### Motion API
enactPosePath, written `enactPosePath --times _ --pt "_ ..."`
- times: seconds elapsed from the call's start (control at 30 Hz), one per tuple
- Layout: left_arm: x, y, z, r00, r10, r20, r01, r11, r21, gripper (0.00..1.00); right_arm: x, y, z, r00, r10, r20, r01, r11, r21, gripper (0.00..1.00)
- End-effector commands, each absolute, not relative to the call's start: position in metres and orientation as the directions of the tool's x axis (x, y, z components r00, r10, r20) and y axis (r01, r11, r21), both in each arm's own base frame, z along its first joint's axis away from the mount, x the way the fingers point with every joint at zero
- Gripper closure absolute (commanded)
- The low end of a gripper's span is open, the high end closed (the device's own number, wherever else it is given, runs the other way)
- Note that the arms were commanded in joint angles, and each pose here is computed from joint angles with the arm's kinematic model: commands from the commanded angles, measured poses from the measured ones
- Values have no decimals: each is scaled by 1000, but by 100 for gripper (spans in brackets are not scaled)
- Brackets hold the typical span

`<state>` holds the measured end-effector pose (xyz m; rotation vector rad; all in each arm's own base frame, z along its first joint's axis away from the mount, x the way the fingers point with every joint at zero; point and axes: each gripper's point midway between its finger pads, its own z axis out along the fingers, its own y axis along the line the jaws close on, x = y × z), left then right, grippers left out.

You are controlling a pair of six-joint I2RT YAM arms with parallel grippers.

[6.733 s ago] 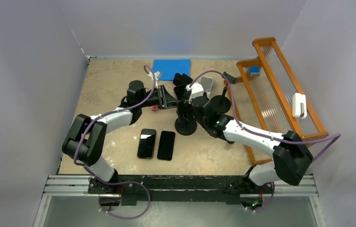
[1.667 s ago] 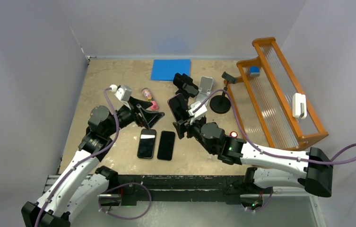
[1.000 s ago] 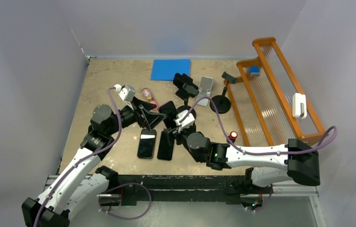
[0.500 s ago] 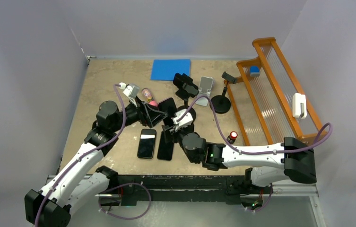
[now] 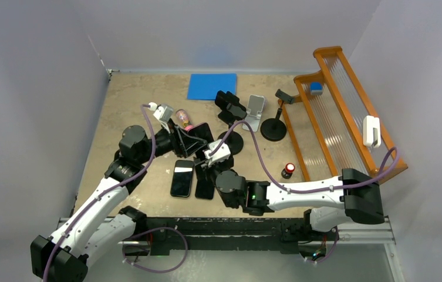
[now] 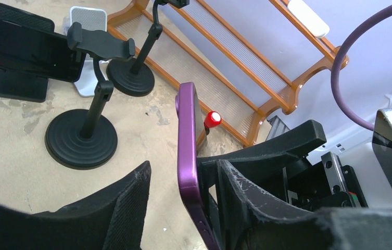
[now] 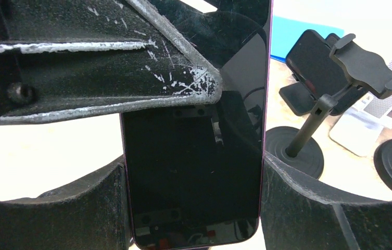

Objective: Remove the phone from the phone stand
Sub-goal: Place the phone at the center of the board.

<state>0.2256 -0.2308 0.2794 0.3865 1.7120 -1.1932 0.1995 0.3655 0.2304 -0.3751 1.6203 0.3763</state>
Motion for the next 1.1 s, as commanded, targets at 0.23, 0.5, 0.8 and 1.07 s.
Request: enactPosePath --times 0.23,0.5,0.8,1.07 --pt "220 -234 309 -386 -272 -882 776 422 -469 77 200 372 281 -50 132 -990 -399 906 141 100" --pt "220 -234 307 -385 -267 -884 778 422 -466 92 196 374 286 -60 138 -989 -407 901 150 100" --pt "218 -229 312 -342 -285 -896 786 435 -438 100 185 387 285 -86 132 -987 -477 864 157 77" --pt "221 -226 312 -332 -295 -896 773 460 -437 100 178 391 285 -109 130 -986 -519 838 168 22"
